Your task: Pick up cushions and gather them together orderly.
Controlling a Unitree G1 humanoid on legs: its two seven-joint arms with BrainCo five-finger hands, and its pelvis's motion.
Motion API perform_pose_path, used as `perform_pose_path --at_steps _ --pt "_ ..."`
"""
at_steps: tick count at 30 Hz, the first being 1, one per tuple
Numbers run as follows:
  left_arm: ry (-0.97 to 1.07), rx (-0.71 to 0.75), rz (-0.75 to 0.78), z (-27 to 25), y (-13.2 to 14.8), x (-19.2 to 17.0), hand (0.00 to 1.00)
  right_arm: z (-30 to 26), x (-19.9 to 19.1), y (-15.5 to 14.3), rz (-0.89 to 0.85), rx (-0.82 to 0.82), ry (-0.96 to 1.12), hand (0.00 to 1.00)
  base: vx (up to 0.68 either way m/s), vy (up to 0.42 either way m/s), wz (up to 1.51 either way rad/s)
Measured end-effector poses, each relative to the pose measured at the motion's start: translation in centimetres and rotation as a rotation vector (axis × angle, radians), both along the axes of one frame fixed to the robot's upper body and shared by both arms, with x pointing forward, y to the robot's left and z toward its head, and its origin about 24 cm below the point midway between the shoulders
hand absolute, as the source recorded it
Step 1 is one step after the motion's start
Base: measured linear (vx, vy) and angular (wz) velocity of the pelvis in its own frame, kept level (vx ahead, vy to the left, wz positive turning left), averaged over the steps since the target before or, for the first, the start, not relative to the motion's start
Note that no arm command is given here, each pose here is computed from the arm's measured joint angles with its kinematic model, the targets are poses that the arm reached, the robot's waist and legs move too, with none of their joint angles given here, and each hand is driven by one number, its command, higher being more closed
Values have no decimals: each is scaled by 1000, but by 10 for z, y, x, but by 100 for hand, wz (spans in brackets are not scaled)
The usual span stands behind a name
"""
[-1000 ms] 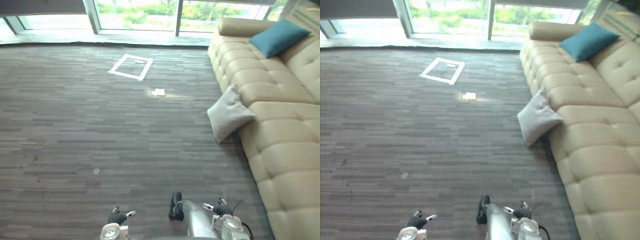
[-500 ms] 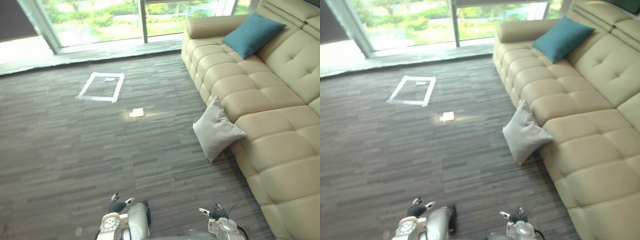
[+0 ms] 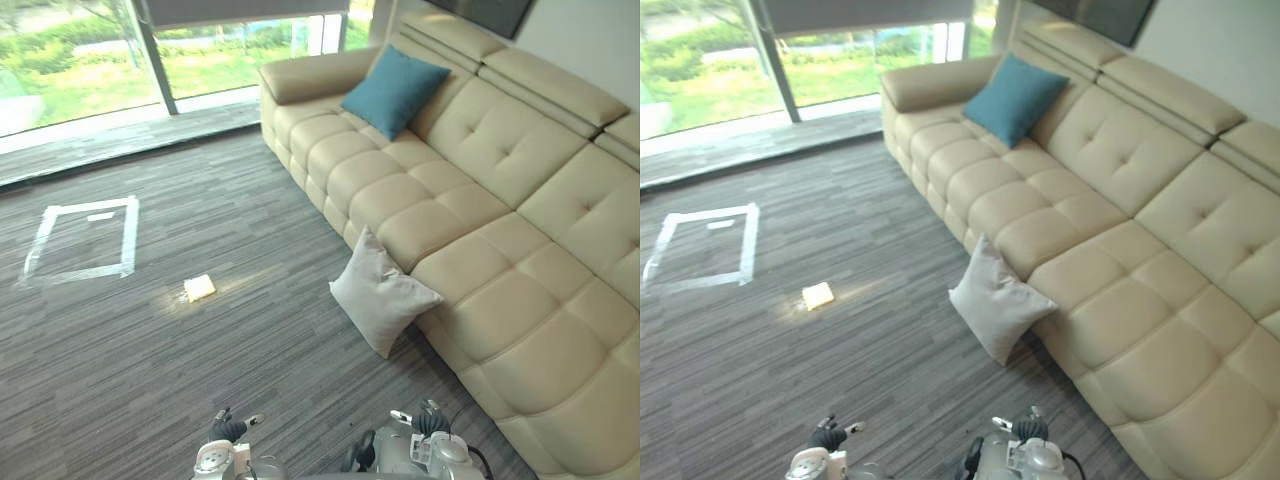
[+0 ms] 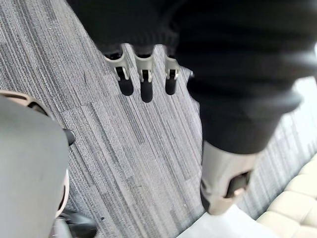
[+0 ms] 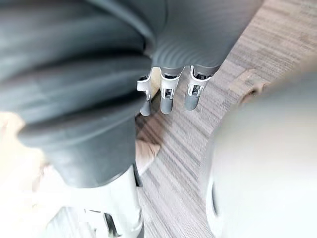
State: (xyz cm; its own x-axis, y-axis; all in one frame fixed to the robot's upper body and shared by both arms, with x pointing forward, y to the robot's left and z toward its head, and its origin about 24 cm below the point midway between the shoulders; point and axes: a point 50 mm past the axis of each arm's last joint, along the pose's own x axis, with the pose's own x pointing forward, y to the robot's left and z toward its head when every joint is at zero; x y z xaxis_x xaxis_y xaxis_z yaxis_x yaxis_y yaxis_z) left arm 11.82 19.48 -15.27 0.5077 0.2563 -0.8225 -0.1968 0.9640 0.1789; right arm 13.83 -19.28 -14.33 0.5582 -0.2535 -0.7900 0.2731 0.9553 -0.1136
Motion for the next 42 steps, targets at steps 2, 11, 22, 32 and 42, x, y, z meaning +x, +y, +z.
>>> perform_pose_path --at_steps 2,11,22,32,42 --pt "4 -4 1 -1 -3 -2 0 -1 -4 -1 -27 3 5 0 643 -210 -5" --pt "-67 -24 48 5 -9 5 0 -3 -11 -5 -34 -8 36 0 363 -118 -54" --pt "-94 13 74 9 7 4 0 -9 -23 17 -18 31 71 0 269 250 -81" --pt "-27 25 2 3 9 1 0 -9 -15 17 6 33 65 0 163 109 -49" --pt "-16 -16 -33 -1 -11 0 0 -12 -30 -4 -42 -5 115 0 92 -98 -1"
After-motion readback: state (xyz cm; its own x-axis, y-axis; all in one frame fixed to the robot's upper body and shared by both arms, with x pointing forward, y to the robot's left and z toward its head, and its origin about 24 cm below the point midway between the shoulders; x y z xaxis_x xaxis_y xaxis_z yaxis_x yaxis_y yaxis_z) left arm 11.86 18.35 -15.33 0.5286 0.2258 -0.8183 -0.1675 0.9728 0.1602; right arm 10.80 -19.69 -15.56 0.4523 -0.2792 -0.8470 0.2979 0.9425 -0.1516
